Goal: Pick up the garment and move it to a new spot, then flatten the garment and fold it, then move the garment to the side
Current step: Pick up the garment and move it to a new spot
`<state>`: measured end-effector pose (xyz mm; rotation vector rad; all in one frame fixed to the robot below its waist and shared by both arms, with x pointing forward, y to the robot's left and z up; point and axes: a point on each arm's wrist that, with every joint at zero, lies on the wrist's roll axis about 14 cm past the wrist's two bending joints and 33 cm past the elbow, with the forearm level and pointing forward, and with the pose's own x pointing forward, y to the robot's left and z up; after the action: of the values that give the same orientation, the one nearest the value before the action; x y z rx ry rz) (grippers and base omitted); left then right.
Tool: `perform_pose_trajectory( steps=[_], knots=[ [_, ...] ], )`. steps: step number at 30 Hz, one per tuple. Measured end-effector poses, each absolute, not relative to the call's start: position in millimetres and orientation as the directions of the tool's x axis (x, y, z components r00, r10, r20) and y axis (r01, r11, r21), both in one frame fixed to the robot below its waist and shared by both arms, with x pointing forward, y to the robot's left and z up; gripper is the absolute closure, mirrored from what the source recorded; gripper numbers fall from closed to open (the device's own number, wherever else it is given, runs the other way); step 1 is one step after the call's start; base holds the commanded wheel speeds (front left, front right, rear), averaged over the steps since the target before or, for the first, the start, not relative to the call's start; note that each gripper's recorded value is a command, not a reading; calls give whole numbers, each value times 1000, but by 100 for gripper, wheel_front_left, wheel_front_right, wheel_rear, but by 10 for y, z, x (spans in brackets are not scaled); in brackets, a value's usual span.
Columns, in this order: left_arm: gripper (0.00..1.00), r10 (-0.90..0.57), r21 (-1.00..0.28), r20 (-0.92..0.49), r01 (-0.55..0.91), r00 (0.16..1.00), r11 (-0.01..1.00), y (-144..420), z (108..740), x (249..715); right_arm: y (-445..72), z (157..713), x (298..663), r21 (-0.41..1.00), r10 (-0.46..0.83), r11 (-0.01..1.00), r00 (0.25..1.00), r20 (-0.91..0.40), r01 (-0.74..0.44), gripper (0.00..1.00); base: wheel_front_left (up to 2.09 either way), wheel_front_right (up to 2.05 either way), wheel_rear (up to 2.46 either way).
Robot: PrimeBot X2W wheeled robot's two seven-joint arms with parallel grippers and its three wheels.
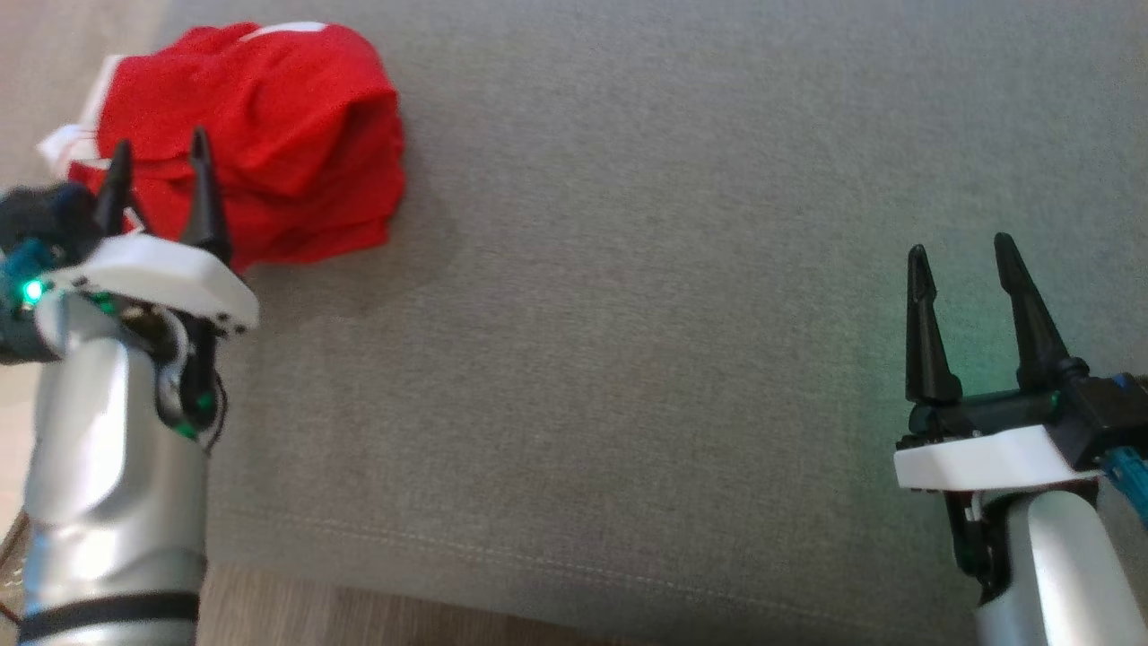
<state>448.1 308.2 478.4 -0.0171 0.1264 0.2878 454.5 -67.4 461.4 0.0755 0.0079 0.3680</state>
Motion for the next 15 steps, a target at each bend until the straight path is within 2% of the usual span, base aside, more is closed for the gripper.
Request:
perform_pose_trajectory(
  steps=[6, 15],
  knots=[
    [0, 274, 21, -227, -277, 935, 961, 3099, 4490, 4743, -854, 4454, 4561, 74, 317, 947, 948, -33, -314, 0, 0, 0, 0],
    [0, 249, 34, -277, -249, 928, 968, 3046, 4322, 5018, -956, 4402, 4646, 64, 290, 956, 956, -37, -287, 0, 0, 0, 0]
  ],
)
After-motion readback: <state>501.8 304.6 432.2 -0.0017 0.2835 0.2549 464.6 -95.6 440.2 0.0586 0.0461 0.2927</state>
